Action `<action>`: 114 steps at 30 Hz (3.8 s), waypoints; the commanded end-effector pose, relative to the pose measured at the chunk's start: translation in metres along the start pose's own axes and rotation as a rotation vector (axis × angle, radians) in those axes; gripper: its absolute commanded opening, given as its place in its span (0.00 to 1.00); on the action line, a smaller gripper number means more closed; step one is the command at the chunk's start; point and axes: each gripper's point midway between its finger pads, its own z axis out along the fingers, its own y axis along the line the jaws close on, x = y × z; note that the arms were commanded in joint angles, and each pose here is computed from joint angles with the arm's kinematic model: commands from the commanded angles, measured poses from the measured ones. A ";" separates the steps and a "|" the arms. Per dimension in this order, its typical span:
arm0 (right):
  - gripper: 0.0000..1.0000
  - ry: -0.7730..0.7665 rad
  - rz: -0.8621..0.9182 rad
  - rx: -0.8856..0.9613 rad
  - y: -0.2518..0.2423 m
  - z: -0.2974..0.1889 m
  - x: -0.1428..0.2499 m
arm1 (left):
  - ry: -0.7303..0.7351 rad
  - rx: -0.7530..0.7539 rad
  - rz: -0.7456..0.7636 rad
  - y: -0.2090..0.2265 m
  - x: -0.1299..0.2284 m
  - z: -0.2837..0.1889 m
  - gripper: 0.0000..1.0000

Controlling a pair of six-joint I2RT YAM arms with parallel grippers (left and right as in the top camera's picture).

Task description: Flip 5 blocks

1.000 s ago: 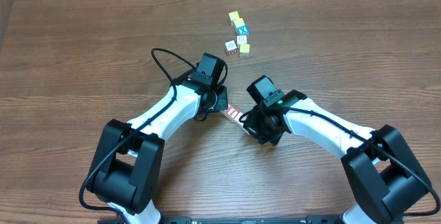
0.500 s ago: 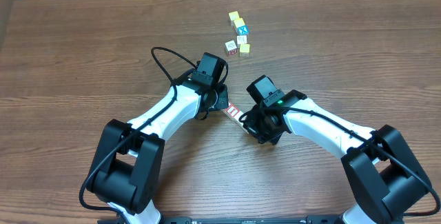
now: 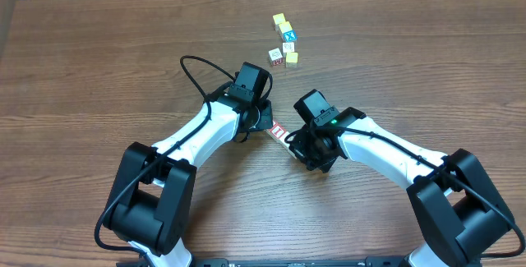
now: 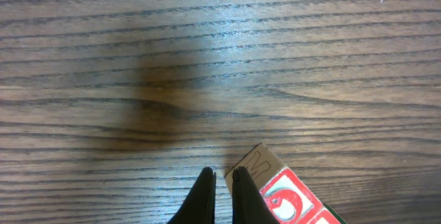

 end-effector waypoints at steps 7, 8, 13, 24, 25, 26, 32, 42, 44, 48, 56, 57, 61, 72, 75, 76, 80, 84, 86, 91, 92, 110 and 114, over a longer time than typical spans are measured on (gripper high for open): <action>0.04 -0.017 0.054 -0.018 0.008 -0.001 0.000 | 0.005 0.038 0.048 -0.015 0.001 0.003 0.04; 0.04 -0.019 0.054 -0.017 0.008 -0.001 0.000 | 0.004 0.039 0.049 -0.015 0.001 0.003 0.04; 0.04 -0.025 0.054 -0.016 0.007 -0.001 -0.001 | -0.006 0.051 0.074 -0.017 -0.002 0.003 0.04; 0.04 -0.027 0.099 -0.026 0.010 -0.001 -0.001 | 0.034 0.077 0.092 -0.021 0.006 0.018 0.04; 0.04 -0.027 0.094 -0.031 0.012 0.000 0.000 | 0.033 0.077 0.092 -0.021 0.006 0.019 0.04; 0.04 -0.030 0.086 -0.035 0.014 0.000 0.002 | 0.029 0.079 0.099 -0.021 0.005 0.019 0.04; 0.04 -0.062 0.069 -0.043 0.019 0.003 0.007 | 0.010 0.092 0.128 -0.024 0.001 0.019 0.04; 0.04 -0.069 0.079 -0.047 0.021 0.003 0.008 | -0.008 0.101 0.158 -0.027 -0.003 0.019 0.04; 0.04 -0.069 0.086 -0.050 0.021 0.003 0.008 | -0.012 0.103 0.158 -0.027 -0.004 0.019 0.04; 0.04 -0.069 0.111 -0.051 0.021 0.003 0.008 | -0.011 0.115 0.158 -0.030 -0.004 0.018 0.04; 0.04 -0.067 0.125 -0.072 0.028 0.004 0.013 | -0.025 0.128 0.160 -0.033 -0.008 0.018 0.04; 0.04 -0.066 0.120 -0.077 0.029 0.004 0.014 | -0.028 0.130 0.160 -0.033 -0.008 0.018 0.04; 0.04 -0.065 0.106 -0.088 0.033 0.005 0.018 | -0.034 0.133 0.160 -0.034 -0.010 0.018 0.04; 0.04 -0.064 0.102 -0.095 0.035 0.005 0.019 | -0.003 0.118 0.157 -0.029 -0.002 0.034 0.04; 0.04 -0.064 0.102 -0.094 0.035 0.005 0.019 | -0.003 0.118 0.158 -0.030 -0.003 0.035 0.04; 0.04 -0.064 0.101 -0.095 0.035 0.005 0.019 | -0.006 0.119 0.158 -0.030 -0.003 0.035 0.04; 0.04 -0.063 0.103 -0.093 0.035 0.006 0.022 | -0.013 0.122 0.159 -0.031 -0.005 0.035 0.04; 0.04 -0.085 0.101 -0.089 0.035 0.007 0.023 | -0.013 0.123 0.158 -0.031 -0.005 0.035 0.04; 0.04 -0.088 0.100 -0.089 0.035 0.007 0.023 | -0.013 0.123 0.159 -0.031 -0.005 0.035 0.04; 0.04 -0.088 0.100 -0.089 0.035 0.007 0.023 | -0.020 0.126 0.159 -0.032 -0.007 0.035 0.04; 0.04 -0.088 0.100 -0.089 0.035 0.007 0.023 | -0.020 0.126 0.159 -0.032 -0.007 0.035 0.04; 0.05 -0.059 0.102 -0.070 0.030 0.007 0.029 | -0.028 0.120 0.139 -0.026 -0.016 0.032 0.04; 0.04 -0.057 0.105 -0.055 0.027 0.008 0.029 | -0.032 0.121 0.139 -0.026 -0.017 0.031 0.04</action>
